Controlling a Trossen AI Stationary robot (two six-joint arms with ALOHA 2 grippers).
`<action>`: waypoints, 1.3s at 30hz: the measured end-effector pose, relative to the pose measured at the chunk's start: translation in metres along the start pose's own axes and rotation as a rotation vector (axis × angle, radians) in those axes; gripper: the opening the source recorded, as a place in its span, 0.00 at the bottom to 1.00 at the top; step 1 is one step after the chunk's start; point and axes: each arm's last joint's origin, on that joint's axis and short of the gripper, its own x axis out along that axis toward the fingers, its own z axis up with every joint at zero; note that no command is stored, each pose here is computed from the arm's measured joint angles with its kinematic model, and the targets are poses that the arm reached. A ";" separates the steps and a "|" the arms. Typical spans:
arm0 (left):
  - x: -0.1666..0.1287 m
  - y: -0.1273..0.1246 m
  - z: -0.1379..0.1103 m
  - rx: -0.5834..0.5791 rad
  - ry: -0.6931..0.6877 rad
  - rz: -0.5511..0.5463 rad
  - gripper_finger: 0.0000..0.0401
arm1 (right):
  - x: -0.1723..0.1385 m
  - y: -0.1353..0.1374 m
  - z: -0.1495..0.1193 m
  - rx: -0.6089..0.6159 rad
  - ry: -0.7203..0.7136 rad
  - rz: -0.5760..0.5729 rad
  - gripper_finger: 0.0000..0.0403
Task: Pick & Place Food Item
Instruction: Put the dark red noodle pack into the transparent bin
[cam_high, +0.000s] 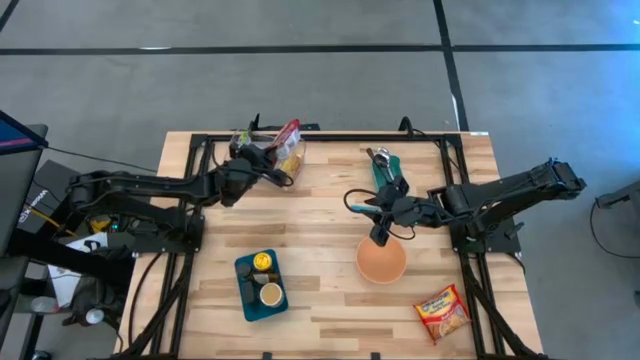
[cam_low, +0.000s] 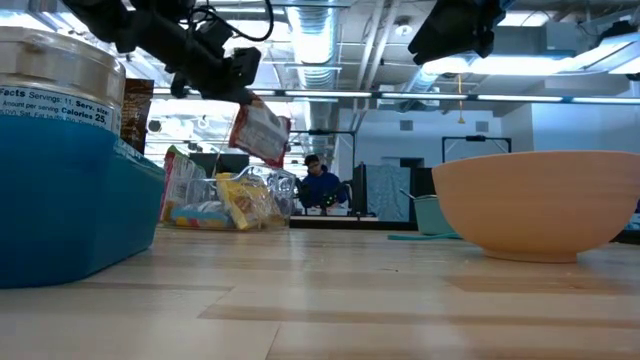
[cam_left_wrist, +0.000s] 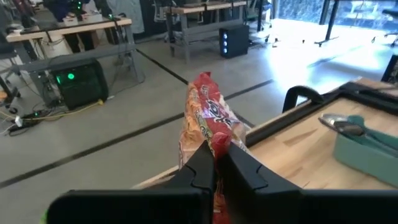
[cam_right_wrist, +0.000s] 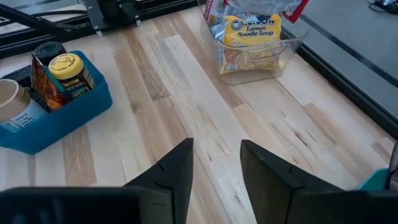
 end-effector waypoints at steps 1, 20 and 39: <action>0.001 -0.001 -0.001 0.005 0.006 0.000 0.01 | 0.000 0.000 0.000 0.000 0.000 0.000 0.31; 0.034 -0.013 -0.038 -0.023 0.087 0.067 0.02 | 0.003 -0.001 -0.006 -0.008 0.009 -0.015 0.31; 0.042 -0.021 -0.055 -0.085 0.143 0.015 0.05 | 0.003 -0.001 -0.006 -0.009 0.005 -0.022 0.31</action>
